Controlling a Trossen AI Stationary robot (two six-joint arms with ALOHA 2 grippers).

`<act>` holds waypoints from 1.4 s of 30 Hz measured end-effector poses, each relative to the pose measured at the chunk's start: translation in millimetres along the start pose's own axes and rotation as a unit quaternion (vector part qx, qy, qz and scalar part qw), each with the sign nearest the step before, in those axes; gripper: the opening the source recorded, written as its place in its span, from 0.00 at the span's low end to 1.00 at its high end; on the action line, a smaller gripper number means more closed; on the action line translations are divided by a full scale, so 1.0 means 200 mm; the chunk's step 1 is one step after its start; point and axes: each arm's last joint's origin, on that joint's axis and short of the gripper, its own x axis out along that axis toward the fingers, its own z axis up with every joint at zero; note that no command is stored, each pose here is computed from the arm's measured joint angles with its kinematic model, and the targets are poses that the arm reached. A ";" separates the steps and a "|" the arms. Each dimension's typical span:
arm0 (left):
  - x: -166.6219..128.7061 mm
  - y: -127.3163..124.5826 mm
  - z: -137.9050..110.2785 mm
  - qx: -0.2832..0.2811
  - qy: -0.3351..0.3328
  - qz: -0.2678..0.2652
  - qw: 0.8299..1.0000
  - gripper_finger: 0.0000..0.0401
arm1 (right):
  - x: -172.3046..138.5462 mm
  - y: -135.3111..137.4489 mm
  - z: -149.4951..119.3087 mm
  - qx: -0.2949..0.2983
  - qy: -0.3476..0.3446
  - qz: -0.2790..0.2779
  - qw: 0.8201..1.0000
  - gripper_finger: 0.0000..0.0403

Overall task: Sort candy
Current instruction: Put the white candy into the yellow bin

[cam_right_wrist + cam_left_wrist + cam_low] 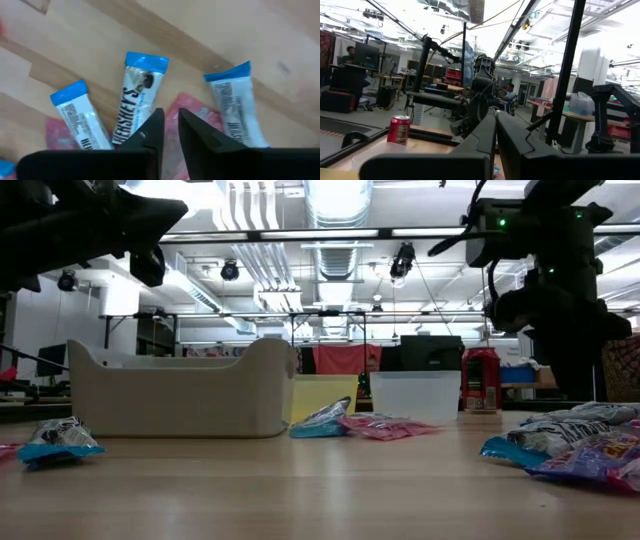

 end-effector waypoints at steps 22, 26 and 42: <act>0.14 -0.03 0.14 0.092 0.078 0.010 0.993 0.00 | 0.11 0.10 0.05 0.076 0.007 0.039 0.996 0.57; 0.14 -0.03 0.14 0.098 0.078 0.010 0.992 0.00 | 0.15 0.10 0.06 0.078 0.014 0.019 0.997 0.52; 0.15 -0.02 0.12 0.092 0.088 0.012 0.992 0.00 | 0.18 0.10 0.07 0.074 -0.006 -0.001 0.997 0.14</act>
